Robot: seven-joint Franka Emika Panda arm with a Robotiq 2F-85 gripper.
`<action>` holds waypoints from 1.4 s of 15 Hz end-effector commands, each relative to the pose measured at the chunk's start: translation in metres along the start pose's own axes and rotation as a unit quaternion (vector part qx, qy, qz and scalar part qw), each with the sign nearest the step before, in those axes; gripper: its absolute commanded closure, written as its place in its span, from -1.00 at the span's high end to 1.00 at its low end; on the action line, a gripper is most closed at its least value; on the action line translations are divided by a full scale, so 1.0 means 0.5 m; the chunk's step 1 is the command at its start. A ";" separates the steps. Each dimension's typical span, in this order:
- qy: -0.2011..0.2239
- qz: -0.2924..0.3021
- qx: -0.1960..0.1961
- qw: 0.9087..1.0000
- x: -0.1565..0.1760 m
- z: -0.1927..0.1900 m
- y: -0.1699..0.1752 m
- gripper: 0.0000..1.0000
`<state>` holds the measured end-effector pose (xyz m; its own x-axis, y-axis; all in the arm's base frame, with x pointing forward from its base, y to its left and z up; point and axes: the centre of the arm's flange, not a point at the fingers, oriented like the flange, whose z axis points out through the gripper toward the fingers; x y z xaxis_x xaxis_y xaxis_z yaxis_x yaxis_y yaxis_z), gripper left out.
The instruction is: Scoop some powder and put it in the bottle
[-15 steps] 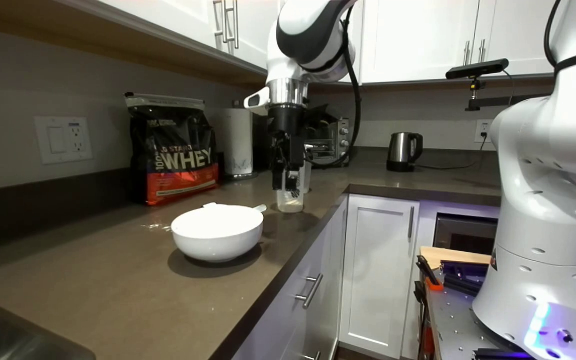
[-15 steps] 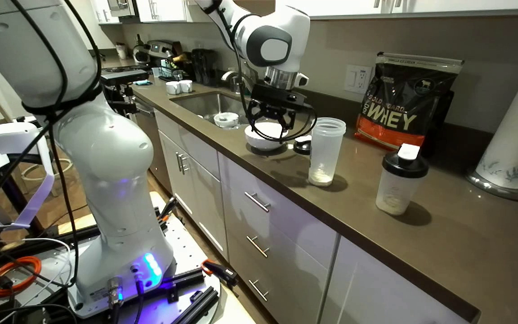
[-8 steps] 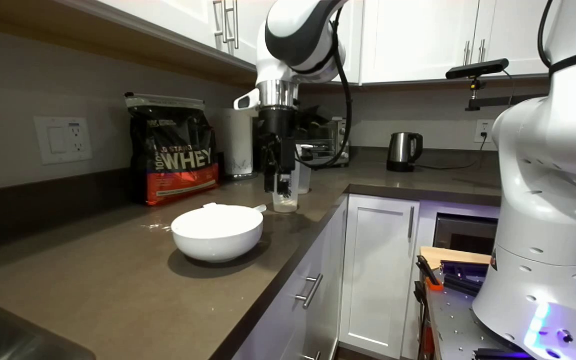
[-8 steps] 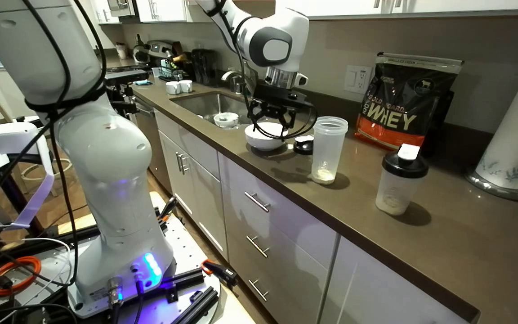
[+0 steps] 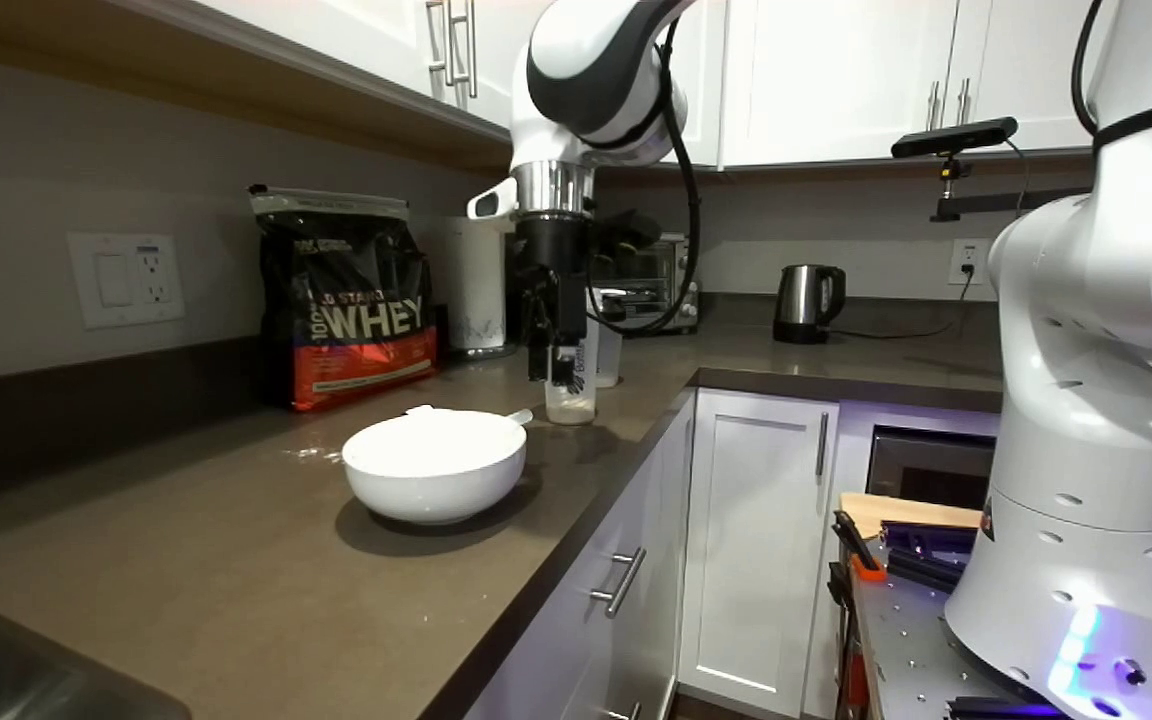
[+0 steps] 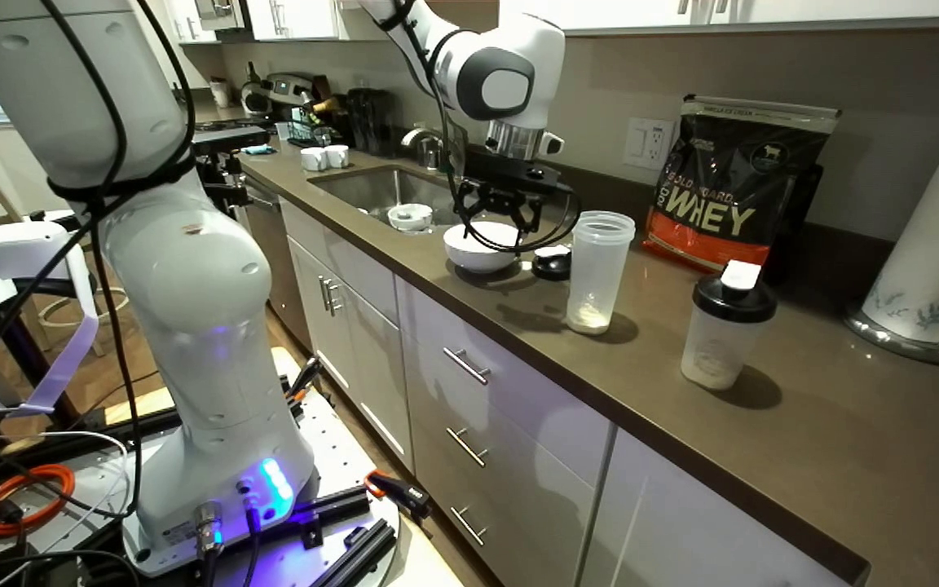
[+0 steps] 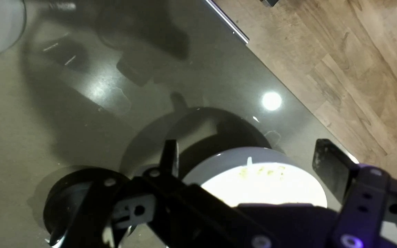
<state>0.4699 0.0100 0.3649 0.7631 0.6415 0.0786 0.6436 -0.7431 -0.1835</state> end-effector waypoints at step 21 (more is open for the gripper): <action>0.000 0.033 0.003 0.999 0.010 0.035 -0.071 1.00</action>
<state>0.4524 0.0381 0.3601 0.8311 0.5536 0.0528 0.5531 -0.8128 -0.1831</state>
